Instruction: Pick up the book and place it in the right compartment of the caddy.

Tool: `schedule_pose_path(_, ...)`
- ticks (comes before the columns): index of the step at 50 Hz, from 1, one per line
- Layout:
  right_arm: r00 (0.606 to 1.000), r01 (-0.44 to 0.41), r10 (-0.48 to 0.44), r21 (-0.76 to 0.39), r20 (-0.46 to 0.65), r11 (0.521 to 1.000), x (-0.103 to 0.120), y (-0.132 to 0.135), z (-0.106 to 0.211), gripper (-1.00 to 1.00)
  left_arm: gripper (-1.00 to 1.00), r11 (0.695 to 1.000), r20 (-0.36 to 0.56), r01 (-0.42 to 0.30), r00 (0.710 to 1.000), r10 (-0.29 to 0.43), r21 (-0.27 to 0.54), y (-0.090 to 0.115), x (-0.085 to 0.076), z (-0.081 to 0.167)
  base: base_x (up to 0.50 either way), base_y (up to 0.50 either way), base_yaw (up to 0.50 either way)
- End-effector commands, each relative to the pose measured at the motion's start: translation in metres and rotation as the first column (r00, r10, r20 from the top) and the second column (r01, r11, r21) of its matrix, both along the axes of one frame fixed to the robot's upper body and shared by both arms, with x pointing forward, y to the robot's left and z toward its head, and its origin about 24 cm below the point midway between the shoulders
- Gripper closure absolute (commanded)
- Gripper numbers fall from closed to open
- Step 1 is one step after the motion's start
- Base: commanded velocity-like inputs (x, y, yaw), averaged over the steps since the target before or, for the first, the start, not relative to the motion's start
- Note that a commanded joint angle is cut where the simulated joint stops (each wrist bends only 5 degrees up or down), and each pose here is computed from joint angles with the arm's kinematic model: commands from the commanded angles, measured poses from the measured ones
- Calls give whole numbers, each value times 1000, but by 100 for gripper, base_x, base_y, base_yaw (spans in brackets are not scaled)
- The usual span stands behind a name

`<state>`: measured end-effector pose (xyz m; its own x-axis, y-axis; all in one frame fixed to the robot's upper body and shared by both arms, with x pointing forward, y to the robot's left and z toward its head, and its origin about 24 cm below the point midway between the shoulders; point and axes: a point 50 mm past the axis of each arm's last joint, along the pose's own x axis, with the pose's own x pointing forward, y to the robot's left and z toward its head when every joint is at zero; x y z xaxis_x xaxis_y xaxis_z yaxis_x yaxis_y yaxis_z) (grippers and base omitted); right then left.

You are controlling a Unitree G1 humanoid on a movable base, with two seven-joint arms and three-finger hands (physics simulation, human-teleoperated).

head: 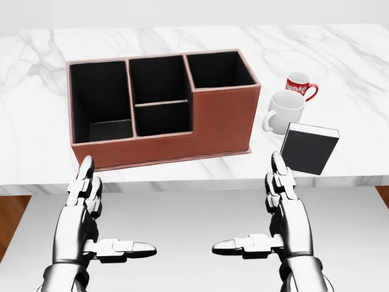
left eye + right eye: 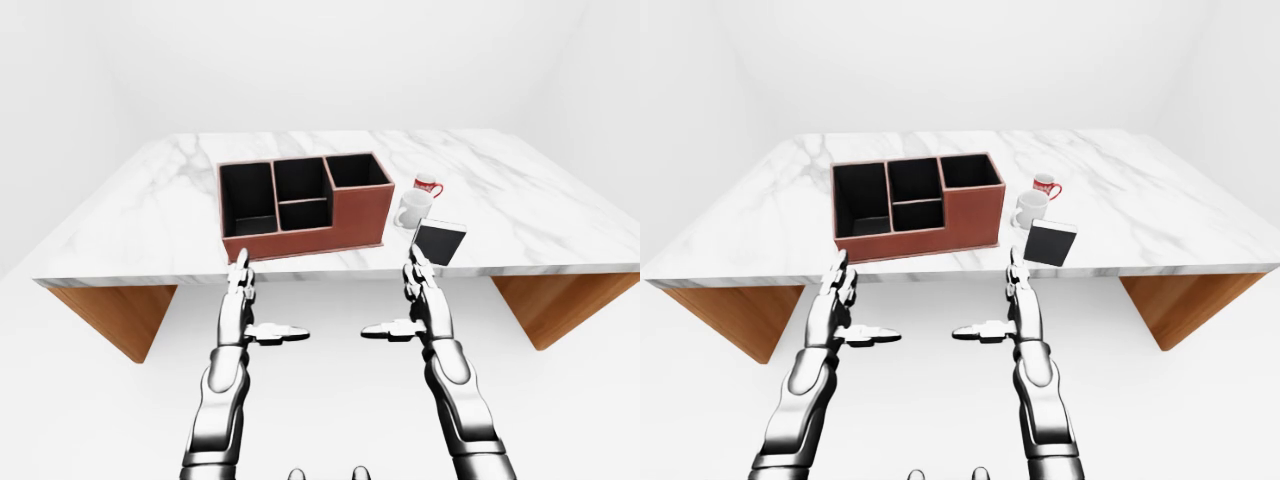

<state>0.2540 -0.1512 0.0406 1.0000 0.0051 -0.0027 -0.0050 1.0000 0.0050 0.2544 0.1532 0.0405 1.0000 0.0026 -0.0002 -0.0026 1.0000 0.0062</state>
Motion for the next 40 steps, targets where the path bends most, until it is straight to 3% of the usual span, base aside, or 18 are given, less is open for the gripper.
schedule_pose_path(1, 1000, -17, 18, 16, -4, 1000, 1, -1, 0, -100, -100, 1000, -1, -7, 1000, 7, 24, 7, 1, -1, 0, 0, 0)
schedule_pose_path(11, 1000, -24, 24, 34, 0, 999, 0, 0, -1, -100, -100, 1000, 42, -4, 999, 3, 15, 10, -2, 6, 0, 0, 0)
schedule_pose_path(17, 994, 39, -47, 88, 95, 995, -5, -15, 34, -100, -100, 996, 134, -76, 988, 71, 37, 28, -6, 41, 0, 0, 0)
schedule_pose_path(22, 957, 95, -121, 108, 265, 990, -19, -33, 74, -100, -100, 985, 207, -166, 966, 154, 42, 48, -8, 63, 0, 0, 0)
schedule_pose_path(23, 943, 98, -142, 156, 301, 983, -25, -40, 82, -100, -100, 973, 260, -223, 944, 202, 54, 55, -12, 75, 0, 0, 0)
schedule_pose_path(26, 938, 136, -179, 160, 298, 978, -31, -52, 81, -100, -100, 967, 315, -253, 920, 232, 28, 61, -18, 88, 0, 0, 0)
schedule_pose_path(30, 872, 203, -273, 208, 406, 957, -51, -78, 108, -100, -100, 947, 369, -317, 876, 312, -48, 76, -23, 101, 0, 0, 0)
schedule_pose_path(34, 795, 246, -343, 251, 500, 936, -73, -96, 131, -100, -100, 901, 435, -410, 791, 430, -144, 95, -36, 120, 0, 0, 0)
schedule_pose_path(37, 737, 262, -374, 273, 563, 926, -88, -101, 147, -100, -100, 872, 447, -445, 750, 487, -203, 105, -42, 126, 0, 0, 0)
schedule_pose_path(40, 721, 260, -374, 273, 583, 926, -92, -101, 151, -100, -100, 852, 438, -465, 732, 522, -240, 111, -45, 127, 0, 0, 0)
